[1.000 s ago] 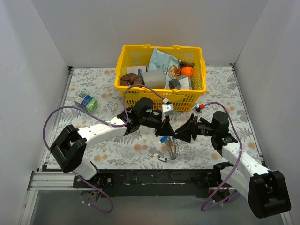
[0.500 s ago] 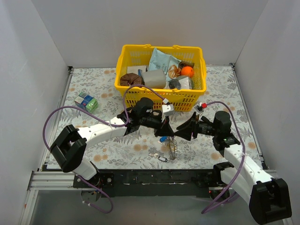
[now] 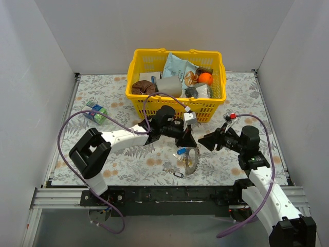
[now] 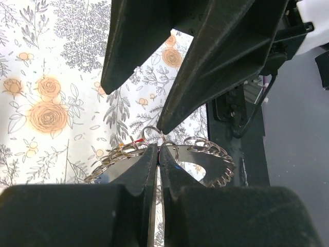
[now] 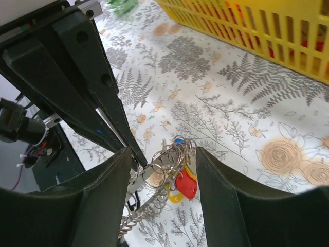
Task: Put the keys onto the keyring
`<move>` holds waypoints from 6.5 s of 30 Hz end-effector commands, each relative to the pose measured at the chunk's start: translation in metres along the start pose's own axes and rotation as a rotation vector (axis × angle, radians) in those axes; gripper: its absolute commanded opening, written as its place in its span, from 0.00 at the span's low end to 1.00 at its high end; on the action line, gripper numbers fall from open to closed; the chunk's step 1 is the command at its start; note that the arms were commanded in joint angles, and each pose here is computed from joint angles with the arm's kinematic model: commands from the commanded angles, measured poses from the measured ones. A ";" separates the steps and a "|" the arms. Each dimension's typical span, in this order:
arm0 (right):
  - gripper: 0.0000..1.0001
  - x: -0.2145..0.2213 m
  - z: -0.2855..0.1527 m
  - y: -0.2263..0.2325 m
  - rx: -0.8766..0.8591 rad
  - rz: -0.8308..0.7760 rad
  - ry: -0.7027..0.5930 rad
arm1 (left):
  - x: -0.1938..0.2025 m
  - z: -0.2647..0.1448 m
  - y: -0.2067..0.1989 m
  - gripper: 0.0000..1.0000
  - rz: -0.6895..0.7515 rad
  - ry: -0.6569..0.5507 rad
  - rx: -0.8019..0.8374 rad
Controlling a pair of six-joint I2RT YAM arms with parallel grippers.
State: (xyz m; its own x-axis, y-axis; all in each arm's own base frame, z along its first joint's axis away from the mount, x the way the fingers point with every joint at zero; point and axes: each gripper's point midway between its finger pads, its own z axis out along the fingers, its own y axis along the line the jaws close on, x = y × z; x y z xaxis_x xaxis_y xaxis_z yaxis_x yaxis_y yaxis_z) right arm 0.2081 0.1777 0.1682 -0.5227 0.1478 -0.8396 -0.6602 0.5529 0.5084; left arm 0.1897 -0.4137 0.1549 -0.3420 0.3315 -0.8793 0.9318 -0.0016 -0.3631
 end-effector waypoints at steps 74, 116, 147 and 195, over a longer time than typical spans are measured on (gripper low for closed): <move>0.28 0.023 0.007 0.017 -0.319 -0.018 0.029 | -0.045 -0.016 -0.017 0.00 0.015 -0.072 0.156; 0.01 0.015 0.004 0.026 -0.344 -0.052 0.001 | -0.070 -0.079 -0.003 0.61 -0.160 -0.356 0.069; 0.01 -0.015 -0.002 0.040 -0.334 -0.059 -0.151 | -0.052 -0.037 -0.010 0.29 -0.439 -0.473 0.245; 0.39 -0.010 0.004 0.022 -0.247 -0.088 -0.083 | -0.048 -0.004 0.004 0.00 -0.256 -0.248 0.093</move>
State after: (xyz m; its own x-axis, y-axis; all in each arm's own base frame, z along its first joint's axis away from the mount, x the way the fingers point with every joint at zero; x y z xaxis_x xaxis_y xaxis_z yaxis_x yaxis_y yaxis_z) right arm 0.1926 0.1923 0.1717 -0.4953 0.2116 -0.8426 -0.7784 0.3226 0.5386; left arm 0.2132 -0.4212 0.1743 -0.7070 0.0609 -0.7045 0.7026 -0.0524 -0.7096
